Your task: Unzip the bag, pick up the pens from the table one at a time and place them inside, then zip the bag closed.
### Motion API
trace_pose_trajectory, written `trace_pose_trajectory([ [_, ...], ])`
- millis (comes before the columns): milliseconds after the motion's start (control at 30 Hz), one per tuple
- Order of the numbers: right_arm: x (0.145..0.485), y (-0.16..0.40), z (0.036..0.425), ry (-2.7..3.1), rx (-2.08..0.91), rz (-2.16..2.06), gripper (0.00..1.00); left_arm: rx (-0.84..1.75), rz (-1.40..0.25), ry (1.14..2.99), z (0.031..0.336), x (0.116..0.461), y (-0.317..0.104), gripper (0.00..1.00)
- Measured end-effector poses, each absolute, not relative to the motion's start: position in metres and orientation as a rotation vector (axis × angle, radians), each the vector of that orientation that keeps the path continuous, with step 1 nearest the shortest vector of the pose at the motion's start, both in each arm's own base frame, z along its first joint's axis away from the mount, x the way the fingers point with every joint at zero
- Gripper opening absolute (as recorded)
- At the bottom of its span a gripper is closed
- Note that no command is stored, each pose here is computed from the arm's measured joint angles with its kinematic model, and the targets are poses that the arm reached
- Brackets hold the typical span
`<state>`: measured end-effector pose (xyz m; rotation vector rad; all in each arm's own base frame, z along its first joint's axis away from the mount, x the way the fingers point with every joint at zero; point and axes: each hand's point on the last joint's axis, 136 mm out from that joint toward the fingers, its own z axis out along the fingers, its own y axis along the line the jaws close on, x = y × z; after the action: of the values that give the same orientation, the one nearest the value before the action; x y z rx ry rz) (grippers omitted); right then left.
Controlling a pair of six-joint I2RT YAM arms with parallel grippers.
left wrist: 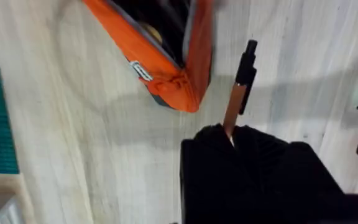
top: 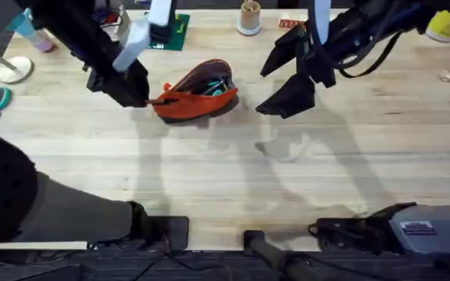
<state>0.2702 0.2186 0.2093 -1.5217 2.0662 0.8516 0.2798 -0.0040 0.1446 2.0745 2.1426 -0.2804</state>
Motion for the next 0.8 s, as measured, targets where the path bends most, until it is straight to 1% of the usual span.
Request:
trace_pose_trajectory([
  [233,0.27,0.219,0.209,2.066,-1.522,0.852,0.995,2.064,-0.269,2.077,0.172,0.288,-0.017,0.041],
  [467,0.27,0.219,0.209,2.066,-1.522,0.852,0.995,2.027,-0.184,2.041,0.202,0.306,-0.044,0.041],
  [667,0.27,0.219,0.209,2.066,-1.522,0.852,0.996,1.953,-0.101,2.076,0.215,0.319,-0.077,0.041],
  [800,0.27,0.219,0.209,2.066,-1.522,0.852,0.996,1.915,-0.078,2.119,0.217,0.318,-0.098,0.041],
])
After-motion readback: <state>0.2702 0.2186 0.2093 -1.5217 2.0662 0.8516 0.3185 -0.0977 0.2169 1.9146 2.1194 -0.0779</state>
